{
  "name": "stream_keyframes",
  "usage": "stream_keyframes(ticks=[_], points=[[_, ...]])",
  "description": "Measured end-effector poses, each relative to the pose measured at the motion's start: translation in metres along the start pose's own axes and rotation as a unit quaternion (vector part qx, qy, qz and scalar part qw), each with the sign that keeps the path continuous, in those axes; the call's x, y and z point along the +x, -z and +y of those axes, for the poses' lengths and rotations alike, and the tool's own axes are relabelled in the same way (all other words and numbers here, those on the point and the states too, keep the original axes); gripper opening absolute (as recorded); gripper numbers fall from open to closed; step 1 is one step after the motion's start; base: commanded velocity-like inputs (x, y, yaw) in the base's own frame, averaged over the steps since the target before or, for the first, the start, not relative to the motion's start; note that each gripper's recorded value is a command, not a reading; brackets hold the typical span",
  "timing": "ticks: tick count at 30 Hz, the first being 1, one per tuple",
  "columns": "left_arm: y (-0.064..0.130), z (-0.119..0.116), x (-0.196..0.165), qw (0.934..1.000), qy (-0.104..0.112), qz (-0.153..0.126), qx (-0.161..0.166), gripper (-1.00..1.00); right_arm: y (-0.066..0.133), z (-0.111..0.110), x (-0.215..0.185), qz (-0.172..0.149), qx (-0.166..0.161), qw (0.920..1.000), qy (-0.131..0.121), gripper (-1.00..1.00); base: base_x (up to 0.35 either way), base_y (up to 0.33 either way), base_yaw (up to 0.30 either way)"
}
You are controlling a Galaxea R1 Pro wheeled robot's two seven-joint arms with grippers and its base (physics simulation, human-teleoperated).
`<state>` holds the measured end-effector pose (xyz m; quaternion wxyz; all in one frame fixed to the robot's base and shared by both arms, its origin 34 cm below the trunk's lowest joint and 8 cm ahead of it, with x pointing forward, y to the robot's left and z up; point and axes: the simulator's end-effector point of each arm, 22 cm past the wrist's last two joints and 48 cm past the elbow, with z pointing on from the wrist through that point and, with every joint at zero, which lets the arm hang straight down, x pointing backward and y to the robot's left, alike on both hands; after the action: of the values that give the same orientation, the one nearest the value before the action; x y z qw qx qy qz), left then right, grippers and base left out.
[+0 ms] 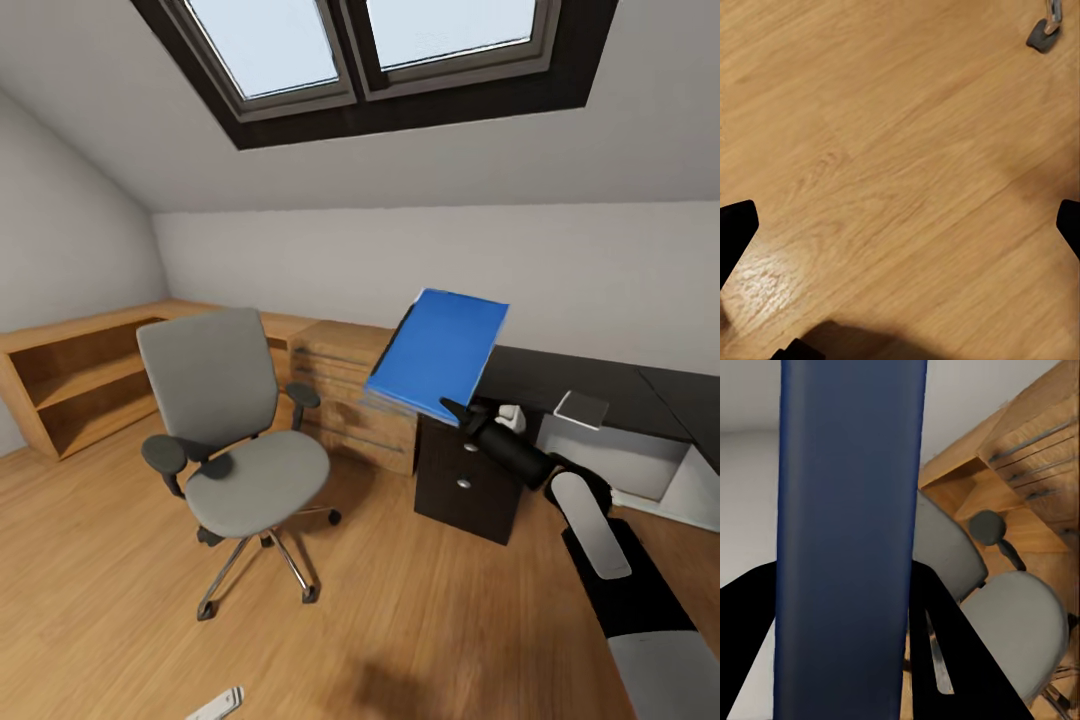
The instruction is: In the bedroom, organize the workspace by keeping the computer under the desk, ensuring the monitor is on the desk, placing the keyboard on the desk next to the monitor, placing the mouse on the desk next to the keyboard, moving the folder from the swivel chair onto the desk next to the mouse, stacking the notebook on top of the folder with the pen on top of the notebook, and positioning the swivel chair next to the desk.
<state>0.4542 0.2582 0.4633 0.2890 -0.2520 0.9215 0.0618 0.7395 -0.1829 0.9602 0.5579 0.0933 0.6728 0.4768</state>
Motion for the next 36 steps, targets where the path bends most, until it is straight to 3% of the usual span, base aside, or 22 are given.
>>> stream_keyframes(ticks=[2, 5, 8, 11, 15, 20, 21, 26, 28, 36], points=[[0.003, 0.000, -0.003, 1.0000, -0.001, -0.001, 0.000, 1.00, -0.008, 0.000, -0.026, -0.021, 0.022, 0.9995, -0.013, -1.00, 0.000, 0.000, 0.000], [0.007, -0.001, -0.008, 1.0000, -0.005, -0.004, 0.000, 1.00, -0.021, 0.006, -0.046, -0.055, 0.042, 0.9953, -0.067, -1.00, 0.000, 0.000, 0.000], [0.012, -0.002, -0.012, 1.0000, -0.006, -0.004, 0.000, 1.00, -0.027, 0.010, -0.055, -0.076, 0.051, 0.9910, -0.098, -1.00, 0.000, 0.000, 0.000], [0.016, -0.003, -0.015, 1.0000, -0.006, -0.004, 0.000, 1.00, -0.030, -0.006, -0.054, -0.084, 0.080, 0.9857, -0.123, -1.00, 0.000, 0.000, 0.000], [0.020, 0.002, -0.014, 0.9999, -0.010, 0.002, -0.006, 1.00, -0.025, -0.044, -0.063, -0.120, 0.129, 0.9718, -0.157, -1.00, 0.000, 0.000, 0.000], [0.025, 0.012, -0.009, 0.9996, -0.019, 0.011, -0.018, 1.00, -0.014, -0.060, -0.092, -0.183, 0.152, 0.9554, -0.176, -1.00, 0.000, 0.000, 0.000], [0.025, 0.014, -0.008, 0.9995, -0.021, 0.012, -0.020, 1.00, -0.012, -0.060, -0.096, -0.195, 0.149, 0.9499, -0.194, -1.00, 0.000, 0.000, 0.000], [0.033, 0.013, -0.015, 0.9994, -0.025, 0.011, -0.020, 1.00, -0.014, -0.054, -0.102, -0.199, 0.143, 0.9468, -0.209, -1.00, 0.000, 0.000, 0.000], [0.036, 0.010, -0.020, 0.9991, -0.038, 0.002, -0.018, 1.00, -0.015, -0.050, -0.104, -0.200, 0.138, 0.9454, -0.217, -1.00, 0.000, 0.000, 0.000], [0.047, 0.000, -0.022, 0.9991, -0.041, 0.003, -0.013, 1.00, -0.016, -0.046, -0.108, -0.200, 0.141, 0.9441, -0.221, -1.00, 0.000, 0.000, -0.056]])
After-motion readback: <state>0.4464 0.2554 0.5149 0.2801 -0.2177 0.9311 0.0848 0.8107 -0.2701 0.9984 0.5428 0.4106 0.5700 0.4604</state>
